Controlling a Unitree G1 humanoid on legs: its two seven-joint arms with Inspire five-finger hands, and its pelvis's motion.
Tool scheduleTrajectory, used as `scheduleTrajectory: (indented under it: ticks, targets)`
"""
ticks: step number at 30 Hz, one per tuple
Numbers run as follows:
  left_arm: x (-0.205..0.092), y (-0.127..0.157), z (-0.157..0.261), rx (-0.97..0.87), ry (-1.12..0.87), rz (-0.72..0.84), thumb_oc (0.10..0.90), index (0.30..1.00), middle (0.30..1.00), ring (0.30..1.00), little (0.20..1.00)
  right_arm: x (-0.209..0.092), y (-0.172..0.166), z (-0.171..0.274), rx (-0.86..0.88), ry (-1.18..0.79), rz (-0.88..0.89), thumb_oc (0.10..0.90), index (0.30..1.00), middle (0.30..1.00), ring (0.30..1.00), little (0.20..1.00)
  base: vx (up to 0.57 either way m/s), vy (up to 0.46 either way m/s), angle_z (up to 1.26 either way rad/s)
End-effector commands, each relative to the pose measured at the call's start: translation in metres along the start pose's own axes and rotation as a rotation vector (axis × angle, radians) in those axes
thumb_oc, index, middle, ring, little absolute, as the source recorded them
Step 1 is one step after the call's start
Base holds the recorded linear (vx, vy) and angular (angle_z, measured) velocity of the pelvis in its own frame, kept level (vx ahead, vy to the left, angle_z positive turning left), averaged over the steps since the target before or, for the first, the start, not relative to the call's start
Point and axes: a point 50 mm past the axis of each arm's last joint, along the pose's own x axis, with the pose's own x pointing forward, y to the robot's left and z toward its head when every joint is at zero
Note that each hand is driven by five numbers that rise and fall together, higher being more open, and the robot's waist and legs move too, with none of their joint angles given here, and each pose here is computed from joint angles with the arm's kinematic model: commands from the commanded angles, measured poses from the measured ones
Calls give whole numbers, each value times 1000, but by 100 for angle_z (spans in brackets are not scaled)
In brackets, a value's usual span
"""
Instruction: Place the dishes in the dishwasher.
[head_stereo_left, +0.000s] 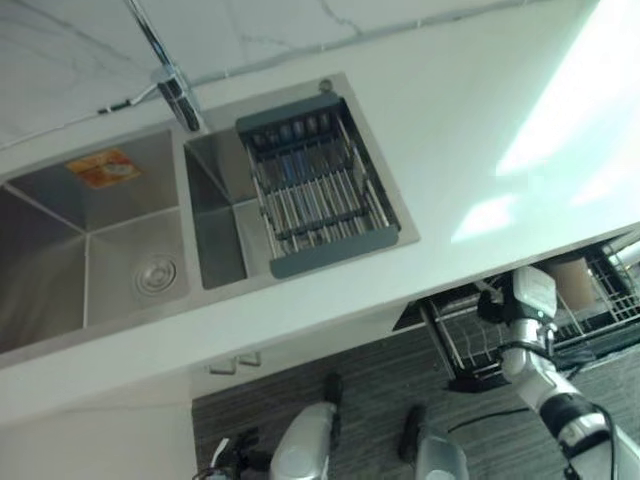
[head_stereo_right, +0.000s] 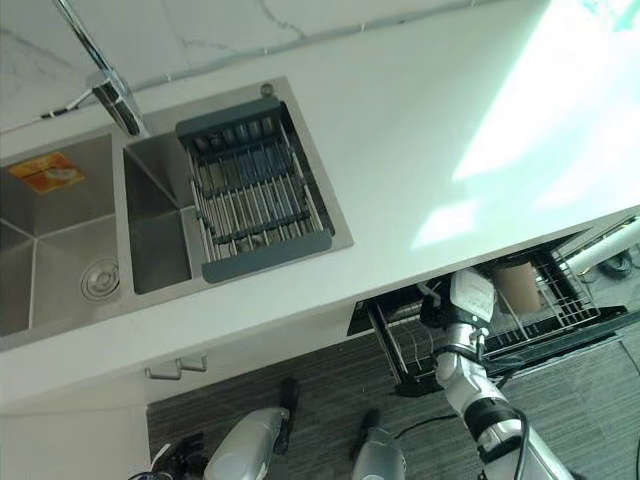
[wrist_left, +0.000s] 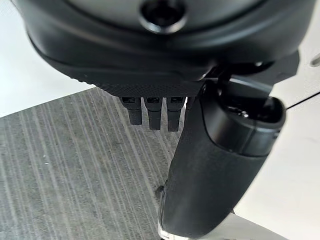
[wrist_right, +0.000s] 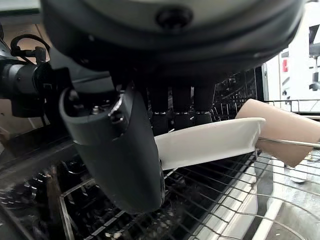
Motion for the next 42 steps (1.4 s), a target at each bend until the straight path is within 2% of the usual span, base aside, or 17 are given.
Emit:
scheduleTrajectory:
  ticks: [1, 14, 17, 18, 22, 25, 28, 29, 32, 37, 39, 42]
  targets:
    - [-3, 19, -4, 7, -11, 43, 800, 900, 900, 900, 900, 36, -59, 12, -36, -70, -319, 400, 300, 300, 300, 300, -45, 2, 2]
    - [2, 16, 34, -13, -114, 26, 800, 900, 900, 900, 900, 71, -94, 14, 76, 25, -307, 400, 300, 300, 300, 300, -103, 9, 2]
    - [2, 13, 38, -23, -116, 18, 800, 900, 900, 900, 900, 76, -98, 18, 121, 25, -259, 400, 300, 300, 300, 300, -56, 47, 2]
    - [2, 14, 41, -24, -125, 17, 800, 900, 900, 900, 900, 79, -94, 22, 207, 13, -169, 800, 900, 900, 900, 900, -62, 31, 0]
    - [2, 15, 48, -25, -136, 13, 800, 900, 900, 900, 900, 79, -78, 28, 357, 24, 62, 800, 900, 900, 900, 900, -47, 25, 0]
    - [1, 19, 49, -25, -138, 16, 800, 900, 900, 900, 900, 76, -67, 31, 371, 2, 221, 800, 900, 900, 900, 900, 0, 0, 0]
    - [0, 31, 51, -11, -145, 32, 800, 900, 900, 900, 900, 68, -48, 29, 437, 23, 512, 800, 900, 900, 900, 900, -1, -35, 0]
    - [-1, 33, 51, -8, -145, 35, 800, 900, 900, 900, 900, 67, -47, 26, 433, 41, 535, 800, 900, 900, 900, 900, 6, -71, 0]
    - [-2, 37, 48, 2, -144, 38, 800, 900, 900, 900, 900, 68, -49, 18, 461, 91, 493, 800, 900, 900, 900, 900, 2, -31, -1]
    - [-4, 34, 38, -20, -121, 44, 800, 900, 900, 900, 900, 70, -55, 25, 646, 149, 320, 800, 900, 900, 900, 900, 3, -2, -3]
    - [-3, 30, 32, -33, -105, 49, 800, 900, 900, 900, 900, 68, -57, 31, 719, 131, 225, 800, 900, 900, 900, 900, 0, 0, 0]
    - [-3, 27, 26, -54, -89, 55, 800, 900, 900, 900, 900, 63, -57, 40, 733, 105, 158, 800, 900, 900, 900, 900, 7, -4, -1]
